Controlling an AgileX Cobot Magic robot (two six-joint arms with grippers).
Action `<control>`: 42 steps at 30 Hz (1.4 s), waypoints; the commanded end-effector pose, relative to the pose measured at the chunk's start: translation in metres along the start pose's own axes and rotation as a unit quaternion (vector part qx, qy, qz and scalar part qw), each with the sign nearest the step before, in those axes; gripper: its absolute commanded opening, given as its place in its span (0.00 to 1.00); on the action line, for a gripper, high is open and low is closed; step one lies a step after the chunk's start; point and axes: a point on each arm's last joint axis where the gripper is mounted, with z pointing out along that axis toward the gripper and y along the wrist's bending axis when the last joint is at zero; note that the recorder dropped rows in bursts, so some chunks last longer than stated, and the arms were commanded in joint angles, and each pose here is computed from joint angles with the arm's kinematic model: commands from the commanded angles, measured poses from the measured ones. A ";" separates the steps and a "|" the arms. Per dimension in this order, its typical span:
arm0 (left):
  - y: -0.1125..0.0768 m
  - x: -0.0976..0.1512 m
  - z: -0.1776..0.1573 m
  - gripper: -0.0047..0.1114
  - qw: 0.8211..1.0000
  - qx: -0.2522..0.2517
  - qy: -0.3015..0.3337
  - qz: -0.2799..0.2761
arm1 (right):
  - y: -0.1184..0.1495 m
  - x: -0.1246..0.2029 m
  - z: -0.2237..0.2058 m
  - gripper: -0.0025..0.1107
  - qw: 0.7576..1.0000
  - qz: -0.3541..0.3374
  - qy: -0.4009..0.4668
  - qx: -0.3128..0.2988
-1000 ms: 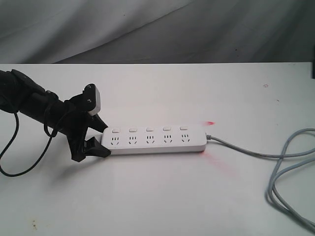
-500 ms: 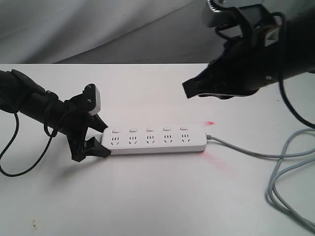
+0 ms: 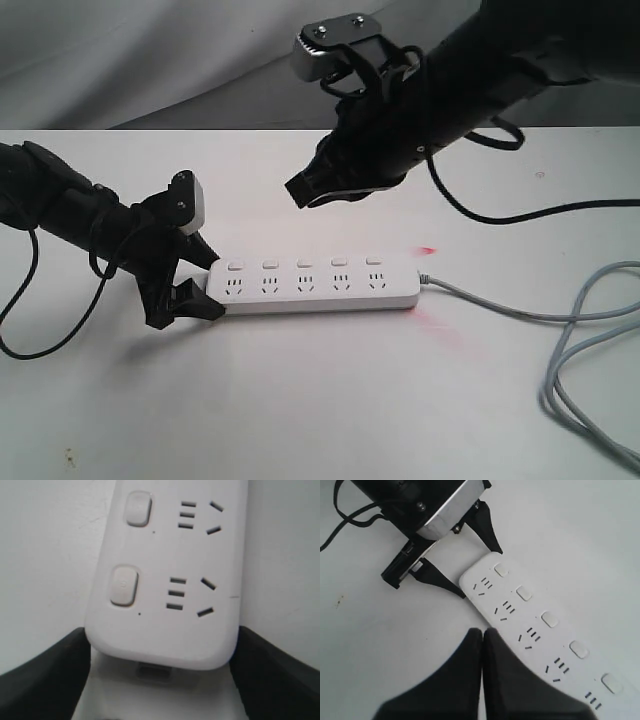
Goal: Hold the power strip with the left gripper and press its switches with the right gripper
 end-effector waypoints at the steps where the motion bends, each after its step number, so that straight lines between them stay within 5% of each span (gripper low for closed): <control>1: 0.002 -0.002 -0.001 0.51 1.000 -0.004 -0.006 -0.002 | -0.005 -0.008 0.024 0.02 0.999 -0.025 -0.004 -0.029; 9: 0.002 -0.002 -0.001 0.51 1.000 -0.005 -0.005 -0.002 | -0.017 -0.028 0.057 0.02 0.992 -0.106 0.011 -0.066; 21: 0.002 -0.002 -0.001 0.51 1.000 -0.005 -0.005 -0.002 | -0.018 -0.038 0.126 0.02 0.976 -0.213 -0.016 -0.046; 27: 0.002 -0.002 -0.001 0.51 1.000 -0.005 -0.005 -0.002 | -0.022 -0.030 0.148 0.03 0.976 -0.211 -0.013 -0.043; 35: 0.002 -0.002 -0.001 0.51 1.000 -0.005 -0.005 -0.002 | -0.026 -0.026 0.158 0.28 0.978 -0.205 -0.012 -0.035; 42: 0.002 -0.002 -0.001 0.51 1.000 -0.005 -0.005 -0.002 | -0.033 -0.018 0.173 0.31 0.980 -0.196 -0.011 -0.022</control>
